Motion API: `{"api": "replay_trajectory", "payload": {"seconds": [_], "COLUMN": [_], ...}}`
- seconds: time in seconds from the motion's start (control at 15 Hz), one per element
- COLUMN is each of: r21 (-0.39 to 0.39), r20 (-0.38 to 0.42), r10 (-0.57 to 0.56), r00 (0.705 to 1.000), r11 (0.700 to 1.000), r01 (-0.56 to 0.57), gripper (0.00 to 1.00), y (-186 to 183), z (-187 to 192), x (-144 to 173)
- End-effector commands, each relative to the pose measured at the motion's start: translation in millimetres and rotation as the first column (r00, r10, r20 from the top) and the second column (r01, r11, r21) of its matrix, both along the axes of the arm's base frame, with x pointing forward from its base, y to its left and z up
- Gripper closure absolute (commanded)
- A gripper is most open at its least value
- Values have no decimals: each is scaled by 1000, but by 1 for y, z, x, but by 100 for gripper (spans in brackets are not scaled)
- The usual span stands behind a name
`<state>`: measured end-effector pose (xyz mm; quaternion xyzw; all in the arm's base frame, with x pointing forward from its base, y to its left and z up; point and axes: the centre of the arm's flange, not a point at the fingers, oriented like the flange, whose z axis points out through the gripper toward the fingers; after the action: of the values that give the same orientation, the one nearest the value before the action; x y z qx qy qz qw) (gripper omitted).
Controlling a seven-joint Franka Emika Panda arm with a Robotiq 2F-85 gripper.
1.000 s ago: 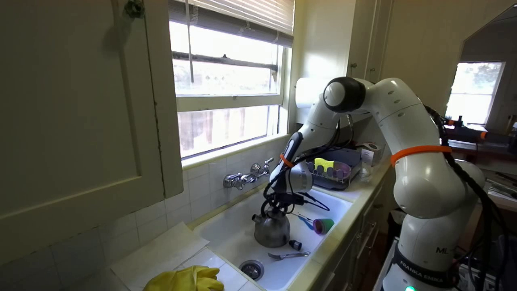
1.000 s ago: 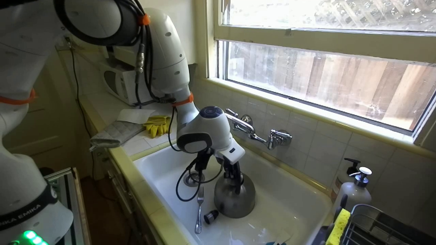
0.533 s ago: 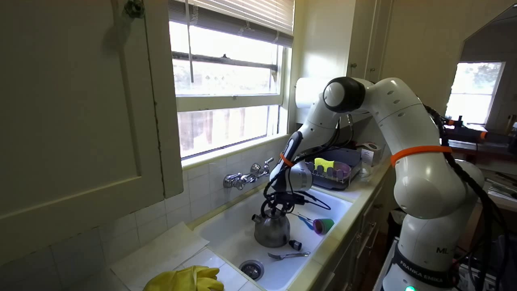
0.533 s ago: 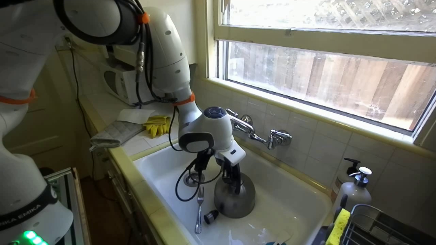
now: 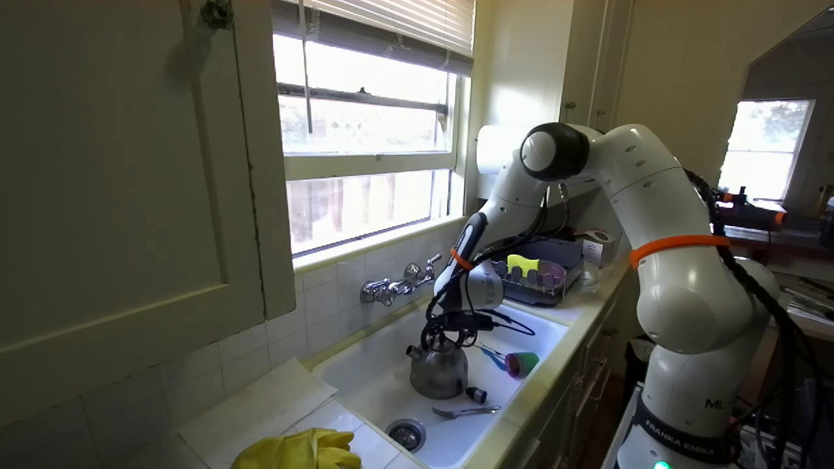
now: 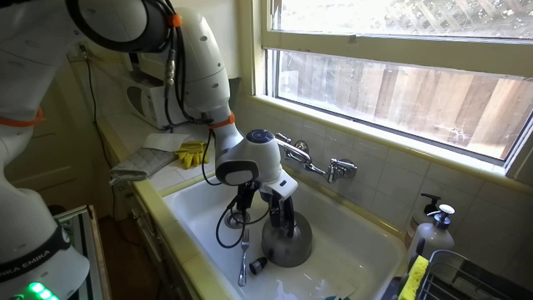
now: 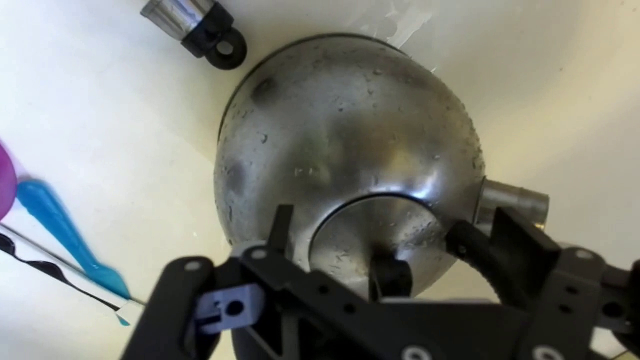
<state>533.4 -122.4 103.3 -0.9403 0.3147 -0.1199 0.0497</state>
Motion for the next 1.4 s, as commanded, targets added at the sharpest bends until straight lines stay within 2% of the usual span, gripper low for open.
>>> {"api": "replay_trajectory", "payload": {"seconds": [0.0,0.13,0.27,0.6,0.8,1.0,1.33], "r21": [-27,-52,-80,-167,-189,-234,-259], "r20": [-14,-24,-24,32,51,45,64], "r10": [127,187,195,237,270,242,166], "r00": [992,982,981,971,962,969,984], "r11": [991,981,977,959,948,946,955], "r01": [-127,-188,-196,-228,-256,-226,-145], "gripper": [0,0,0,0,0,0,0], "y": [13,22,32,62,80,91,90], "z": [9,12,19,38,53,61,73], "x": [-22,-32,-43,-64,-72,-73,-75]}}
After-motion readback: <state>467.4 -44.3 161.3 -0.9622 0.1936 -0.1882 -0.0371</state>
